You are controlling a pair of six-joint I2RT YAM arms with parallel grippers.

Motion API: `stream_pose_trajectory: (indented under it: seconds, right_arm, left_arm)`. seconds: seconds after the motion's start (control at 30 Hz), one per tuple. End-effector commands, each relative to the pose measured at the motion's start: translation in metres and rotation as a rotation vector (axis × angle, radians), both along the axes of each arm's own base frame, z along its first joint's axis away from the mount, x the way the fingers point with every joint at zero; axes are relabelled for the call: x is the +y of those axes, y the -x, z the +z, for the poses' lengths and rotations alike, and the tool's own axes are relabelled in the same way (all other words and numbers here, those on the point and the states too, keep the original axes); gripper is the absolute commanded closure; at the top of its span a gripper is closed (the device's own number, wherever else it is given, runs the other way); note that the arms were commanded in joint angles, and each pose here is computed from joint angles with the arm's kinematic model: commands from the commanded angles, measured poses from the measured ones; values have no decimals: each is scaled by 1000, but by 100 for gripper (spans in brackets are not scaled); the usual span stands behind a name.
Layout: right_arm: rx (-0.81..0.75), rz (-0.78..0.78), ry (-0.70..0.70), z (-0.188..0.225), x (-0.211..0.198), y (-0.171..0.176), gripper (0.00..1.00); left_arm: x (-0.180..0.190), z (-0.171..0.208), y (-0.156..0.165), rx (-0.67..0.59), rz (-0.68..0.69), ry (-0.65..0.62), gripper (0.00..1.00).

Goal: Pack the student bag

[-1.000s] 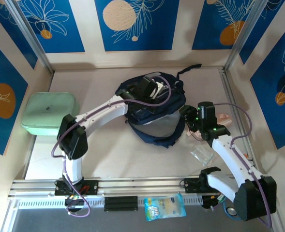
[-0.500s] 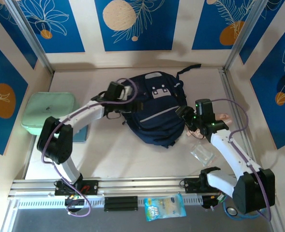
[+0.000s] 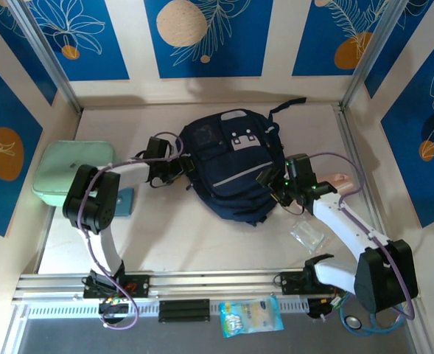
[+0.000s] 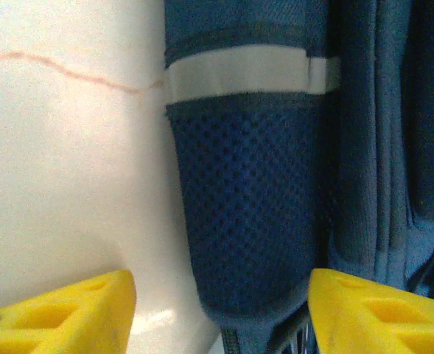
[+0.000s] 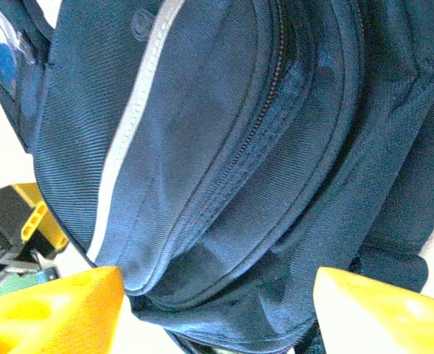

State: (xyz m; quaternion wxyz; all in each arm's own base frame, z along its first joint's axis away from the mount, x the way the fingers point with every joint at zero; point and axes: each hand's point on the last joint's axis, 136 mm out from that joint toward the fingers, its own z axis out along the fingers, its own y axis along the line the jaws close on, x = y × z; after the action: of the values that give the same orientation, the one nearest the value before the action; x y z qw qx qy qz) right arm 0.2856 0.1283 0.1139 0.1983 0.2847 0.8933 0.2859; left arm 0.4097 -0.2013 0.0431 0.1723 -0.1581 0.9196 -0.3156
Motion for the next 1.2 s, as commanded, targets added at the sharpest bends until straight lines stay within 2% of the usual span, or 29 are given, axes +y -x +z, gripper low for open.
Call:
stream_pose_trajectory:
  seconds: [0.0, 0.27, 0.47, 0.6, 0.8, 1.0, 1.17]
  right_arm:
    - [42, 25, 2, -13, 3, 9, 31]
    - [50, 60, -8, -21, 10, 4, 31]
    - [50, 120, -12, -28, 22, -11, 32]
    - [35, 152, -6, -36, 31, -34, 32]
    - [-19, 234, 30, -42, 47, -87, 34]
    - [-101, 265, 64, -39, 55, -148, 35]
    - [-133, 304, 115, -35, 57, -168, 36]
  left_arm:
    - [-5, 10, -22, -34, 11, 32, 44]
    - [-16, 1, -32, -20, -23, 65, 68]
    - [-14, 13, -29, -52, -35, 64, 100]
    - [-7, 33, -18, -90, -35, 47, 100]
    - [6, 61, 20, -106, -53, 18, 100]
    - [0, 68, 49, -89, -66, 40, 100]
    - [-15, 67, 59, -96, -47, 51, 100]
